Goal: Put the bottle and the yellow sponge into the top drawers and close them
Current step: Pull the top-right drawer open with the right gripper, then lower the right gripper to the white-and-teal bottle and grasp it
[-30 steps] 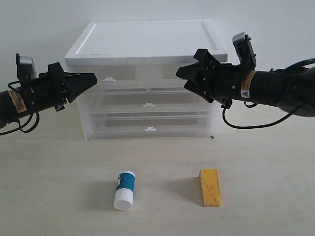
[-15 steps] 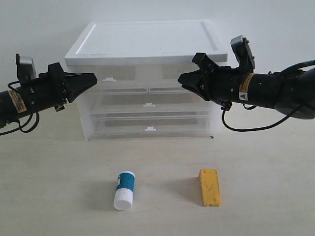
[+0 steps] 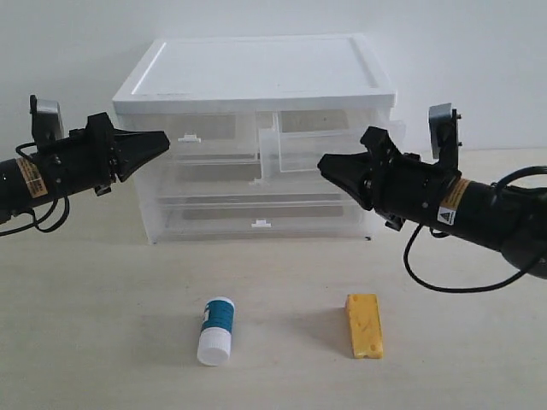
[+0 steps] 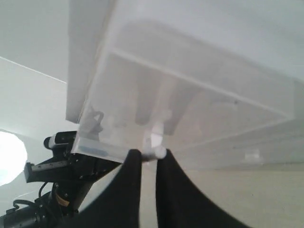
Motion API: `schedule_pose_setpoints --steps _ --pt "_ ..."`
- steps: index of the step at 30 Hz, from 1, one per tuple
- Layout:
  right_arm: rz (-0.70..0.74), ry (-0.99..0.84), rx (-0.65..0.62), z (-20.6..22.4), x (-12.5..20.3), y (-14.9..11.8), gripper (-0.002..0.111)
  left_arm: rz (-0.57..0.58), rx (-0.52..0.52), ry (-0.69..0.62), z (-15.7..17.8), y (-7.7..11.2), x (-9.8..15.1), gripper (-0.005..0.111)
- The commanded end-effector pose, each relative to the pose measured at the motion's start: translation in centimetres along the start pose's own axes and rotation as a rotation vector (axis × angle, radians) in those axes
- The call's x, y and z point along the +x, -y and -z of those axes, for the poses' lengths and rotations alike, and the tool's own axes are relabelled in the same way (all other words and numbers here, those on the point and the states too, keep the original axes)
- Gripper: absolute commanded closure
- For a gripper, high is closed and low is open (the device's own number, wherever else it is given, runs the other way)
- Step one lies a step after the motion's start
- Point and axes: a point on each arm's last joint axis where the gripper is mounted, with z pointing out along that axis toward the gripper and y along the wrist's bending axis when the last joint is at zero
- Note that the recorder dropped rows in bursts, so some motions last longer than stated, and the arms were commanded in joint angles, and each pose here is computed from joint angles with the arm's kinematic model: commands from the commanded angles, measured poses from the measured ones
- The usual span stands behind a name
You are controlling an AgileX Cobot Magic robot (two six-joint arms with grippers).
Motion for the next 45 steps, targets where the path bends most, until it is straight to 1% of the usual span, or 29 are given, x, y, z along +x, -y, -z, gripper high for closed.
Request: schedule_pose_setpoints --steps 1,3,4,5,7,16,18,19,21,22,23,24,25,26,28,29,32,39,41,43,44,45 --pt "0.026 -0.050 0.008 1.3 1.8 0.6 0.108 0.006 -0.028 0.026 -0.1 -0.4 -0.2 0.103" --pt "0.043 -0.069 0.022 1.8 2.5 0.9 0.108 0.006 -0.027 0.026 -0.1 -0.4 -0.2 0.103" --pt "0.045 -0.083 0.011 1.9 2.8 0.9 0.108 0.006 -0.027 0.026 -0.1 -0.4 -0.2 0.103" --pt "0.038 -0.093 -0.029 2.1 3.1 0.6 0.108 0.006 -0.027 0.026 -0.1 -0.4 -0.2 0.103" --pt "0.023 -0.097 -0.018 2.4 3.5 0.7 0.108 0.005 -0.024 0.024 -0.1 -0.4 -0.2 0.103" --pt "0.038 -0.107 -0.019 2.4 3.6 0.7 0.108 0.004 -0.019 0.016 -0.2 -0.3 -0.1 0.103" --pt "0.040 -0.113 -0.020 2.4 3.7 0.7 0.106 0.004 -0.019 0.016 -0.2 -0.3 -0.1 0.103" --pt "0.043 -0.119 -0.024 2.4 3.7 0.6 0.103 0.004 -0.019 0.016 -0.2 -0.3 -0.1 0.103" --pt "0.020 -0.134 -0.026 2.4 3.8 0.6 0.090 0.004 -0.019 0.016 -0.2 -0.3 -0.1 0.103" --pt "0.016 -0.142 -0.027 2.4 3.8 0.6 0.082 0.004 -0.019 0.016 -0.2 -0.3 -0.1 0.103" --pt "0.018 -0.153 -0.028 2.4 3.9 0.6 0.070 0.004 -0.019 0.016 -0.2 -0.3 -0.1 0.103" --pt "0.021 -0.166 -0.030 2.4 4.1 0.6 0.063 0.004 -0.019 0.016 -0.2 -0.3 -0.1 0.103" --pt "0.014 -0.176 -0.030 2.5 4.1 0.6 0.056 0.004 -0.019 0.016 -0.2 -0.3 -0.1 0.103" --pt "0.014 -0.186 -0.031 2.5 4.2 0.6 0.056 0.004 -0.019 0.016 -0.2 -0.3 -0.1 0.103" --pt "0.029 -0.198 -0.034 2.5 4.3 0.5 0.061 0.004 -0.019 0.016 -0.2 -0.3 -0.1 0.103" --pt "0.053 -0.211 -0.039 2.5 4.4 0.5 0.066 0.004 -0.017 0.016 -0.2 -0.3 -0.1 0.103" --pt "0.129 -0.249 -0.066 2.7 4.5 -0.3 0.075 0.004 -0.005 0.016 -0.2 -0.2 -0.1 0.103" --pt "0.290 -0.301 -0.147 3.7 3.9 -4.4 0.076 0.005 0.003 0.019 -0.2 -0.1 -0.1 0.103" --pt "0.366 -0.306 -0.111 4.2 3.4 -5.8 0.076 0.005 0.003 0.019 -0.2 -0.1 -0.1 0.103" --pt "0.403 -0.309 -0.113 4.8 3.2 -7.4 0.076 0.006 0.005 0.019 -0.2 -0.1 -0.1 0.103" --pt "0.415 -0.316 -0.105 5.0 3.2 -7.6 0.076 0.005 0.005 0.016 -0.2 -0.1 -0.1 0.103" --pt "0.486 -0.360 -0.082 5.2 3.6 -8.1 0.075 0.005 0.005 0.016 -0.2 -0.1 -0.1 0.103"
